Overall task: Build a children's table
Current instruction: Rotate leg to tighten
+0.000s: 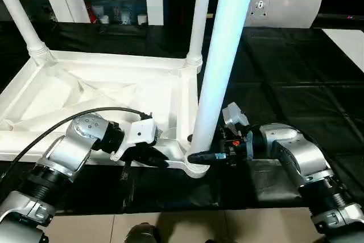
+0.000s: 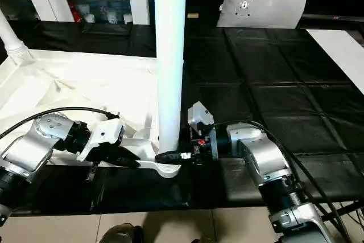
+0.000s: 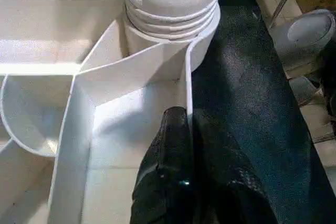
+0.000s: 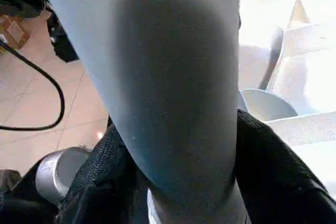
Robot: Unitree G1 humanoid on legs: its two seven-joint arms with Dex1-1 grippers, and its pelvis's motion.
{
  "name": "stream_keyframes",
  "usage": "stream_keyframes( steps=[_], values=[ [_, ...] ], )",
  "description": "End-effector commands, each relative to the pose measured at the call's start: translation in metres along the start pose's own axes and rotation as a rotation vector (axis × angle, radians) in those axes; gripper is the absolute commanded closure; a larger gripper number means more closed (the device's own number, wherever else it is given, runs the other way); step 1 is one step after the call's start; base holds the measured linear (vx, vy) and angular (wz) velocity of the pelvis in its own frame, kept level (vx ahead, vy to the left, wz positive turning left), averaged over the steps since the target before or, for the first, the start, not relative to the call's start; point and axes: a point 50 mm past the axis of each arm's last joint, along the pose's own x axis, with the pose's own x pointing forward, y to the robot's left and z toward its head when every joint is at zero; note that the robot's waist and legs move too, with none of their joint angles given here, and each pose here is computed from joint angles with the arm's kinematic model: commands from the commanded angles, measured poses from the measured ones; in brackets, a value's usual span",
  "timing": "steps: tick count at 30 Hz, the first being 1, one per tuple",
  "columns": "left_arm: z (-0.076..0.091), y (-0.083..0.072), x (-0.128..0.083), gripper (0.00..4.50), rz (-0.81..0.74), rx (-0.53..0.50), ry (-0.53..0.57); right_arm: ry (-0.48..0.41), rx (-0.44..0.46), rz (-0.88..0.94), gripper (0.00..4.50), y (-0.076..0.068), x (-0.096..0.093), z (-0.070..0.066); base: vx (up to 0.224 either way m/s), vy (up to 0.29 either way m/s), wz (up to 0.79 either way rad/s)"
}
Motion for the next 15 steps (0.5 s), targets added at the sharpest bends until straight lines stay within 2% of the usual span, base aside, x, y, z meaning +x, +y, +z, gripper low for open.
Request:
stream_keyframes(
  steps=[1, 10, 15],
  values=[
    [0.0072, -0.0016, 0.0028, 4.50, -0.037, 0.041, -0.010, 0.048, -0.001, -0.002, 2.32, -0.0005, -0.0067, -0.0019, 0.000, 0.000, 0.00],
    [0.0072, -0.0015, 0.0025, 4.50, -0.034, 0.040, -0.011, 0.053, -0.009, 0.001, 2.35, 0.0010, -0.0058, -0.0037, 0.000, 0.000, 0.00],
    [0.0073, -0.0015, 0.0029, 4.50, -0.023, 0.025, -0.025, 0.039, 0.033, 0.030, 2.46, 0.0046, -0.0022, -0.0057, 0.000, 0.000, 0.00]
  ],
)
